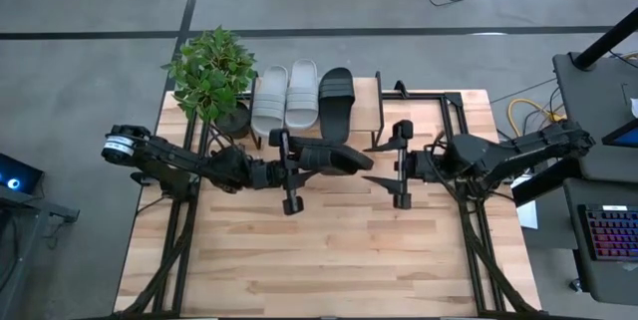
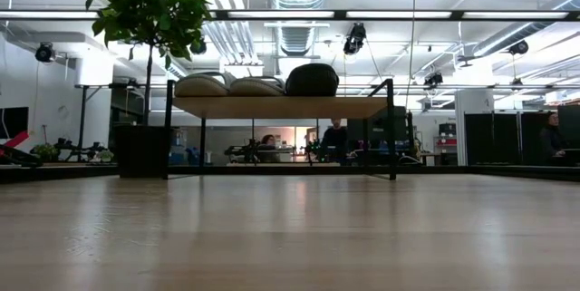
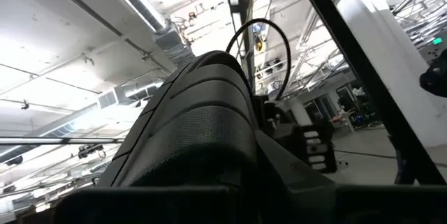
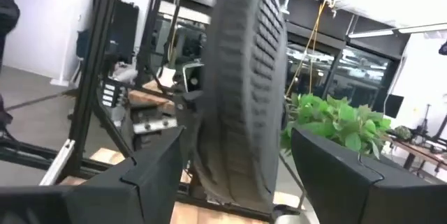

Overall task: Pick and place slides into the shelf
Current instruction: Put the black slipper on the shelf

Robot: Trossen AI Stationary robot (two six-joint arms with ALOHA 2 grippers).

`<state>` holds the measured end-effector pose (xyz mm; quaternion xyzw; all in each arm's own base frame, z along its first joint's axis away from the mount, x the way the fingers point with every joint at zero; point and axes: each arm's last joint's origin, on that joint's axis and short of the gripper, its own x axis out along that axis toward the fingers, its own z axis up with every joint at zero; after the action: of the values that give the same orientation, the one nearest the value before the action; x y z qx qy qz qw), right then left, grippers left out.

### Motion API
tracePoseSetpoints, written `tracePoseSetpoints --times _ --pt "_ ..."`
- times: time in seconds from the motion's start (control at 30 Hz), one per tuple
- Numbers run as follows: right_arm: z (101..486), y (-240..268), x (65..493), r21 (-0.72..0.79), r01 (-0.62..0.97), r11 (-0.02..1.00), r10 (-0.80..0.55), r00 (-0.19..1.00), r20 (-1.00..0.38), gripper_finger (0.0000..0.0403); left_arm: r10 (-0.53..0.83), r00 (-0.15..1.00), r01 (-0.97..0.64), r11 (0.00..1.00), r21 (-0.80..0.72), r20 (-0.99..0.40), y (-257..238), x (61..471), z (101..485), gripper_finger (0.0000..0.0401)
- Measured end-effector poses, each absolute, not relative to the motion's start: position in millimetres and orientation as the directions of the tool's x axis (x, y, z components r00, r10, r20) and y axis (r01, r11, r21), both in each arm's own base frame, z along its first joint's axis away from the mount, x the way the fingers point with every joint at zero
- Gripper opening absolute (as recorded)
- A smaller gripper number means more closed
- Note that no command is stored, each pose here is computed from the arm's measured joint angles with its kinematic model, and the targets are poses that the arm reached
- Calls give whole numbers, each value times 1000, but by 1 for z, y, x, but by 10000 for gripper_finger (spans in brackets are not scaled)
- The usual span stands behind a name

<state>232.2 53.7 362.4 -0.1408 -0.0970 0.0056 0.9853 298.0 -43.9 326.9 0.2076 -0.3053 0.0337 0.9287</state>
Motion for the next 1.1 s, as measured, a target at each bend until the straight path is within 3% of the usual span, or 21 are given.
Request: tracePoseSetpoints --times 0.23,0.47,0.8,1.1 --pt "365 53 233 -287 34 957 32 975 221 262 -59 812 -179 922 344 581 -41 298 327 0" --pt "367 50 233 -278 48 959 21 970 242 236 -86 809 -139 933 331 582 -42 298 327 0" --pt "357 50 256 -304 73 950 3 970 243 184 -81 826 -128 937 326 558 -39 300 325 0" --pt "366 49 261 -307 137 942 -59 967 249 96 -82 830 -127 936 330 552 -39 300 323 0"
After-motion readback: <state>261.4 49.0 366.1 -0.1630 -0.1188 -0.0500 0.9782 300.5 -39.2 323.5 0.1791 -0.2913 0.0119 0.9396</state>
